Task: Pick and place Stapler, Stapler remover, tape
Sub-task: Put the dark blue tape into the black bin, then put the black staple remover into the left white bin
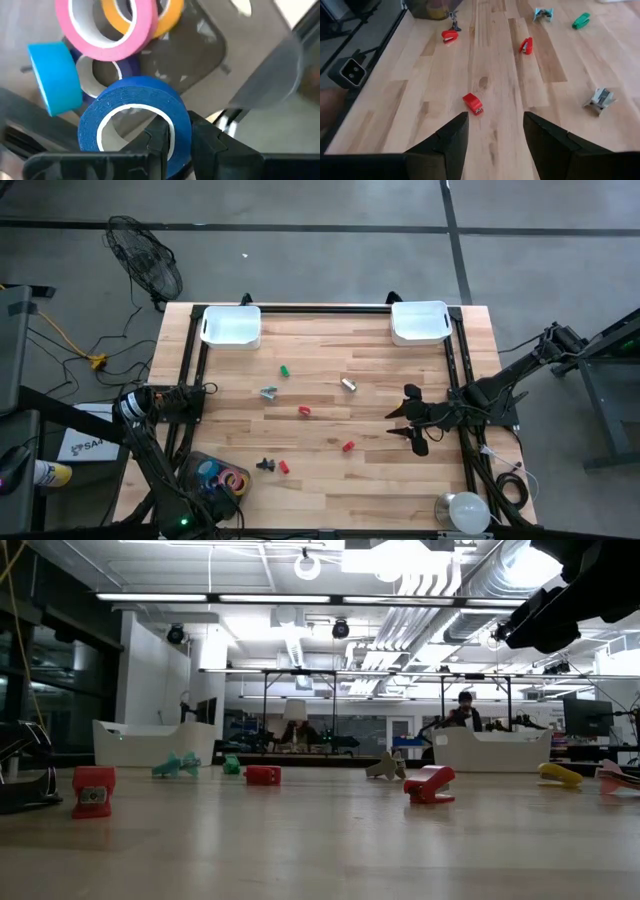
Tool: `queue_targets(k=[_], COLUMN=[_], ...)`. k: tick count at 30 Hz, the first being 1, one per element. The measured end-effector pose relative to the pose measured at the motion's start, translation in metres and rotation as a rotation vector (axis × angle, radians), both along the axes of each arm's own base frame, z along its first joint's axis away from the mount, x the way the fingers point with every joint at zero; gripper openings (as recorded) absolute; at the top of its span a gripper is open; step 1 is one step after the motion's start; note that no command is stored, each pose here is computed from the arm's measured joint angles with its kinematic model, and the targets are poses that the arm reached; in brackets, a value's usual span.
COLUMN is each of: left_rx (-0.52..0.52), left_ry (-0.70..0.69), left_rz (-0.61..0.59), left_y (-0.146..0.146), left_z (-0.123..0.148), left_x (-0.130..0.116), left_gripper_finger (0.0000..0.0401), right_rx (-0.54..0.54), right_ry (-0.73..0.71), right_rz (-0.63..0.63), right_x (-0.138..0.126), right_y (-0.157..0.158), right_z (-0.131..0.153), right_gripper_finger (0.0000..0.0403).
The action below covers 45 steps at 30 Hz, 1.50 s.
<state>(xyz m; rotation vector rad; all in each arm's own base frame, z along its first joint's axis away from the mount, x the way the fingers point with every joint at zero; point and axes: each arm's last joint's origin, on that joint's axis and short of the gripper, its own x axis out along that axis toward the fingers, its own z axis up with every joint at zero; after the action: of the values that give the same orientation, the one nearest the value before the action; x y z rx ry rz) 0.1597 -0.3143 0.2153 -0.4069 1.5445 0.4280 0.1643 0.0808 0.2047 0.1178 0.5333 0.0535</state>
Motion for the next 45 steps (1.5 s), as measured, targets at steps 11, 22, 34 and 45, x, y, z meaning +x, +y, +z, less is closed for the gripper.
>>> queue_targets(k=[11,22,34,45], left_rx=[0.037,0.000,0.160,0.195], left_ry=[-0.076,-0.017,-0.177,0.002], left_rz=[0.122,0.161,0.008,-0.253], left_y=[0.009,0.012,0.060,0.132], left_z=[0.000,0.016,0.096,0.062], left_x=[0.017,0.028,0.080,0.141], left_gripper_finger=[0.0082,0.0197,0.0197,0.0197], right_rx=[0.089,0.095,-0.045,-0.115], right_ry=[0.048,0.065,0.032,0.096], right_rz=[0.111,0.187,0.275,0.463], right_x=[-0.001,-0.002,-0.002,-0.008], right_y=[0.004,0.006,0.006,0.007], right_z=[-0.001,-0.002,-0.001,-0.008], right_gripper_finger=[0.0181,0.0181,0.0181,0.0181])
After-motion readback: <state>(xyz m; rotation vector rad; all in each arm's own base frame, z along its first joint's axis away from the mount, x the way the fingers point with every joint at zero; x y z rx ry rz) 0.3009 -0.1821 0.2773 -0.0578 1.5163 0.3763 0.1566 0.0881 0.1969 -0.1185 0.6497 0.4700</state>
